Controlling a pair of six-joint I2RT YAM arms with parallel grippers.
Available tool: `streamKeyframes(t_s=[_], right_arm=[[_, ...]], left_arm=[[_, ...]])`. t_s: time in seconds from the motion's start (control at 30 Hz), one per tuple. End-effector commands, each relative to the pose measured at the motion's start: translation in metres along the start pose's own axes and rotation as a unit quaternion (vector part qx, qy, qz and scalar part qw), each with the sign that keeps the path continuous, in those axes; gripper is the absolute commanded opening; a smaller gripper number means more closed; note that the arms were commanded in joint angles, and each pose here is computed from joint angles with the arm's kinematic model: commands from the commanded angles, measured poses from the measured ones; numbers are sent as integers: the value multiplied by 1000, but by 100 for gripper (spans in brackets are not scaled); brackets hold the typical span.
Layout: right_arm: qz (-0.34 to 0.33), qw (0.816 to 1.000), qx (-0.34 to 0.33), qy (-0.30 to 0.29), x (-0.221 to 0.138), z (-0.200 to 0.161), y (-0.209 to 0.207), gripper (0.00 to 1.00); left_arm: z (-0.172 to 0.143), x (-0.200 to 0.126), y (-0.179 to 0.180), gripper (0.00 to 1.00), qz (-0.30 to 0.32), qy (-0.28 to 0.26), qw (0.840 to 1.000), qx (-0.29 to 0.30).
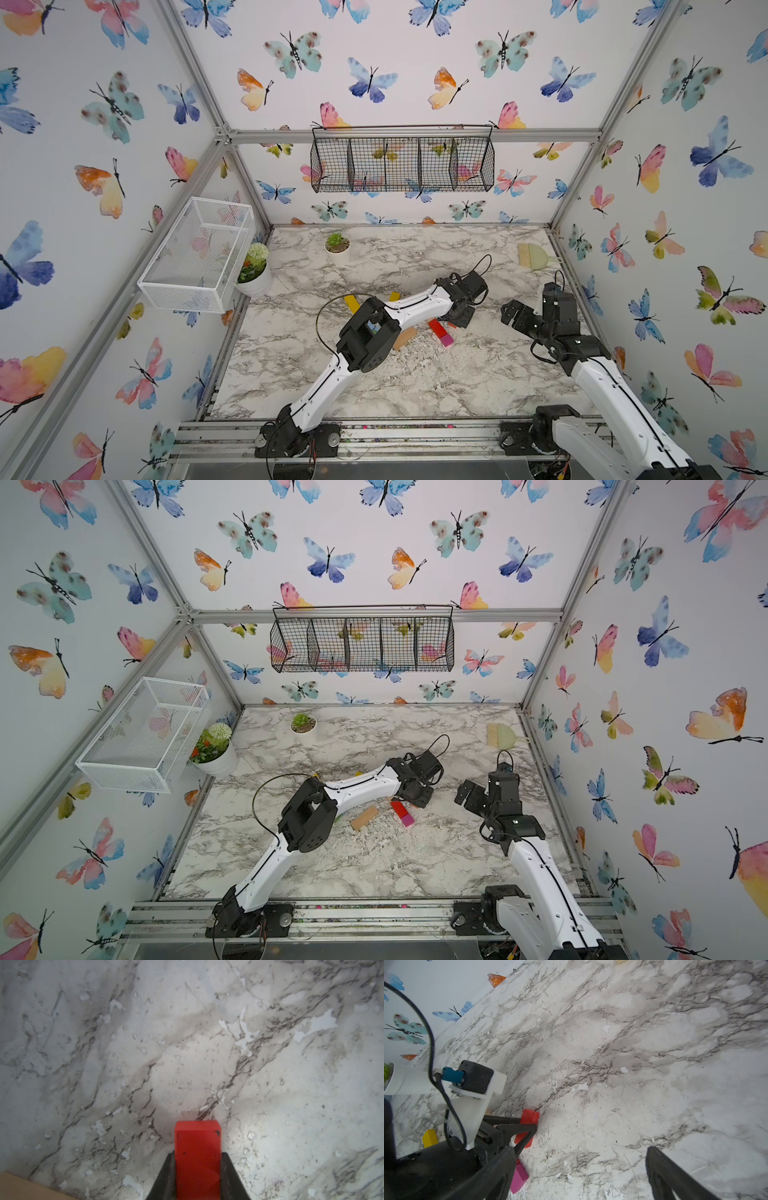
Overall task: Assemble the letter v with building blocks
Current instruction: Assemble the building block at the center of the board.
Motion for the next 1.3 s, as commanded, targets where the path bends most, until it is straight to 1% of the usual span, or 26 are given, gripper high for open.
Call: streamKeyframes(t_s=[0.0,0.37,0.57,0.83,1.27], right_arm=[[2,1000,-5,0,0,0,0,100],[2,1000,-5,1,-2,1,0,100],[1,1000,-6,4,-1,-1,0,100],[1,1000,-6,5,0,-2,-1,100],[1,1000,-5,4,-2,-3,-1,100]], left_arm=[[-4,3,8,23,19,10,1000,12],[-14,-9,-5,23,10,4,999,46],[-21,-11,-2,23,13,8,999,45],[-21,-16,-8,23,5,4,999,45],[-28,-21,-11,23,11,3,998,58]])
Point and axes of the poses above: each gripper's point midway between its finger pads, its own x axis out along the fingers, its own y axis along the line the jaws close on, z = x × y, the point moved 6 cm from there along -x, back along the fingers, and after that the axes turned 8 degrees about -x, right-handed, at the moved point
